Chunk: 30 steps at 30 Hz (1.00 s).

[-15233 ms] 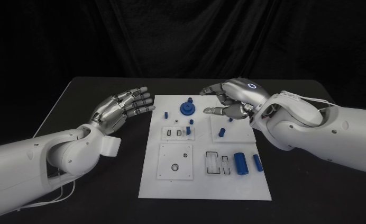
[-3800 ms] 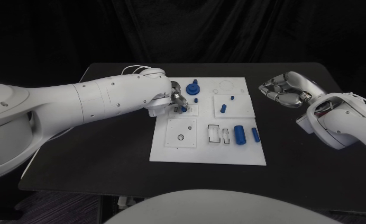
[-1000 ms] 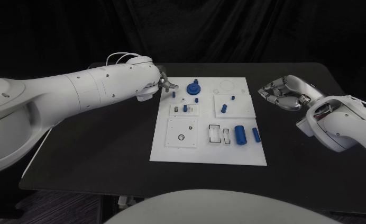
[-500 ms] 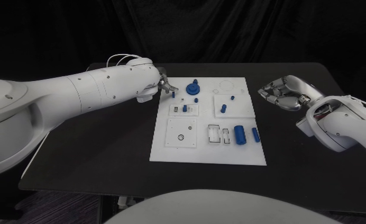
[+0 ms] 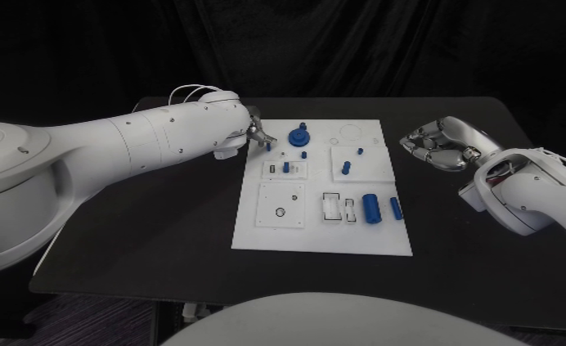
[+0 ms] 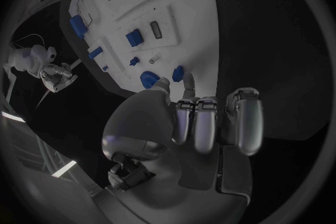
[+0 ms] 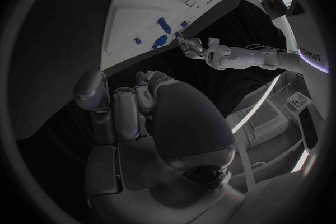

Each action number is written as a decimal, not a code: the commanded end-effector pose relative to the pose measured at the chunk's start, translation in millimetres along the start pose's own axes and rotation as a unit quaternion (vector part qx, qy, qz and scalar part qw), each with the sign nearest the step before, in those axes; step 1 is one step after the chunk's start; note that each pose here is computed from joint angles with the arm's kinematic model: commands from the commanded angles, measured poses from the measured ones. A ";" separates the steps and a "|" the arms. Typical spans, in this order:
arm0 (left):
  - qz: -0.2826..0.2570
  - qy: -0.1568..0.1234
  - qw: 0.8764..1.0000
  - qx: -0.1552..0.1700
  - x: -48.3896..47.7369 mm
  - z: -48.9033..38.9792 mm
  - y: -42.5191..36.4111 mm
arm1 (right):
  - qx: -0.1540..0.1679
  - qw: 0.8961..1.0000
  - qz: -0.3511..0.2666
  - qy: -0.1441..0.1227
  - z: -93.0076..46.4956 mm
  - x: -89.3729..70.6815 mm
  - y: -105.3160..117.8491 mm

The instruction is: Assemble the parts on the task board

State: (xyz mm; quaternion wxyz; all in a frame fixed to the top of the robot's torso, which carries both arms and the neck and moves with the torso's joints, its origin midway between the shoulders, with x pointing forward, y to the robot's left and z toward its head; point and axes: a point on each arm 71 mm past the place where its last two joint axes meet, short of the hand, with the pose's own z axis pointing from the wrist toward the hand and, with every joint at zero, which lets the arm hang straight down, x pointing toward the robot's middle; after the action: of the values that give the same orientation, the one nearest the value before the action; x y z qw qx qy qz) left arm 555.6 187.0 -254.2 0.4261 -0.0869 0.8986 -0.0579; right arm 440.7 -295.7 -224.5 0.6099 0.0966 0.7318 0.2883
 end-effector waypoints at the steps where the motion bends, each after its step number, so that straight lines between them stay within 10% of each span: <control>1: 0.004 0.008 1.000 0.009 2.3 0.7 -2.8 | 0.002 1.000 0.000 -0.003 -0.9 0.5 -0.5; 30: 0.007 0.011 1.000 0.013 5.8 2.8 -8.7 | 0.004 1.000 0.000 0.001 -1.5 2.0 -1.3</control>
State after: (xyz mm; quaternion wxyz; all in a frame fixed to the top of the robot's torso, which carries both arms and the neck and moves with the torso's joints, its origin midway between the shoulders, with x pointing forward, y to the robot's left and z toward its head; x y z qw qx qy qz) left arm 555.8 180.5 -257.7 0.4214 -0.0813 0.9012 -0.0604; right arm 440.1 -295.9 -225.7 0.6087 0.0971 0.7329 0.2880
